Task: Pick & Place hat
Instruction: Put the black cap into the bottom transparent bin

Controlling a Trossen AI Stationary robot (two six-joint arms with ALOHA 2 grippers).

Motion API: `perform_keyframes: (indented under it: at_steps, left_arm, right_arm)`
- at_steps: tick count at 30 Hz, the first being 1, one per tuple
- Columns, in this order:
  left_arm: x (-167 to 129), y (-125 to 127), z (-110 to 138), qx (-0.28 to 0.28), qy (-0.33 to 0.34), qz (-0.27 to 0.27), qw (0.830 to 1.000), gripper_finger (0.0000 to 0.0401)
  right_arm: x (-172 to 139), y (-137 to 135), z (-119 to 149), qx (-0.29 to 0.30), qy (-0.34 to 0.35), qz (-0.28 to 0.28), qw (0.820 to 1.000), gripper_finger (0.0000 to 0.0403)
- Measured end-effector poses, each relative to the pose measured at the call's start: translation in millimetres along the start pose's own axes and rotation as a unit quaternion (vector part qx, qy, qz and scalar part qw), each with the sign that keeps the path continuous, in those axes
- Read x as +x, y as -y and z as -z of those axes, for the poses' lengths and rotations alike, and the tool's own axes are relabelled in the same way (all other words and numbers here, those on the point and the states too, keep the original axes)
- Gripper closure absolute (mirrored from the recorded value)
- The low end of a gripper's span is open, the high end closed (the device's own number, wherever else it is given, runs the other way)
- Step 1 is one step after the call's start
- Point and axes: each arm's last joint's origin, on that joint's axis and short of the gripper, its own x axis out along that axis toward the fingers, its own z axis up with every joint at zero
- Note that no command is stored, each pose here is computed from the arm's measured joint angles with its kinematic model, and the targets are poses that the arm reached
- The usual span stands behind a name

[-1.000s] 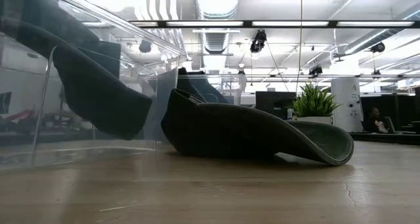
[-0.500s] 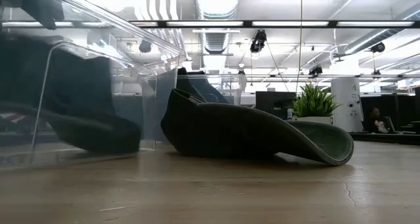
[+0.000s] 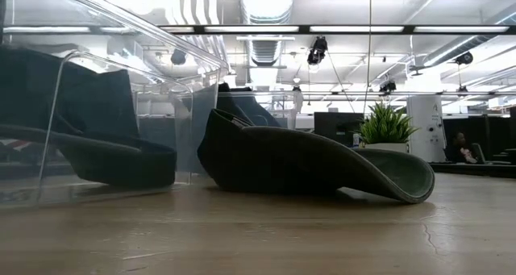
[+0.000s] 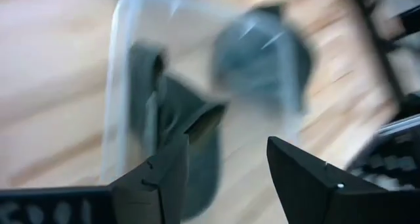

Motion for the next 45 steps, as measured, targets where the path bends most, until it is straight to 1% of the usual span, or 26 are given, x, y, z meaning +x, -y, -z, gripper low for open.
perform_keyframes:
  at_steps: [3,5,8,11,13,18,24,27,29,31,37,41,45]
  left_arm:
    - [-18.6,3.7,-8.7,0.008,0.057,0.049,0.997,0.0204]
    - [-26.2,3.2,-13.5,0.010,0.081,0.064,0.995,0.0204]
    - [-29.0,-0.7,-16.7,0.013,0.088,0.063,0.994,0.0204]
    - [-28.2,-2.9,-16.4,0.019,0.086,0.053,0.995,0.0204]
    - [-28.1,-3.0,-16.1,0.020,0.082,0.052,0.995,0.0204]
    - [-28.1,-3.1,-16.0,0.020,0.080,0.051,0.995,0.0204]
    - [-28.0,-3.4,-16.1,0.021,0.080,0.050,0.995,0.0204]
    - [-27.9,-3.4,-15.9,0.021,0.080,0.049,0.995,0.0204]
    - [-27.9,-3.4,-15.9,0.021,0.080,0.049,0.995,0.0204]
    - [-27.9,-3.4,-15.9,0.018,0.080,0.050,0.995,0.0204]
    - [-27.8,-3.5,-16.0,0.012,0.080,0.050,0.995,0.0204]
    - [-27.8,-3.4,-16.0,0.010,0.080,0.050,0.995,0.0204]
    - [-27.8,-3.4,-16.0,0.009,0.080,0.050,0.995,0.0204]
  right_arm:
    - [11.9,16.7,17.7,0.039,-0.042,0.053,0.997,0.0262]
    - [17.8,25.3,26.1,0.054,-0.063,0.079,0.993,0.0261]
    - [26.4,32.2,32.3,0.066,-0.116,0.080,0.988,0.0255]
    - [38.1,39.8,37.5,0.065,-0.176,0.076,0.979,0.0241]
    - [46.3,46.1,41.0,0.060,-0.204,0.076,0.974,0.0229]
    - [66.0,59.2,45.8,0.050,-0.213,0.075,0.973,0.0200]
    - [91.9,78.6,54.2,0.082,-0.253,0.052,0.963,0.0169]
    - [102.9,85.1,58.3,0.101,-0.261,0.030,0.959,0.0155]
    - [108.2,88.7,60.7,0.105,-0.254,0.023,0.961,0.0149]
    - [111.5,91.3,62.8,0.104,-0.249,0.019,0.963,0.0147]
    - [121.5,97.0,74.2,0.085,-0.270,0.039,0.958,0.0155]
    - [134.7,95.6,84.0,0.071,-0.286,0.049,0.954,0.0158]
    - [149.8,90.9,90.0,0.056,-0.290,0.046,0.954,0.0155]
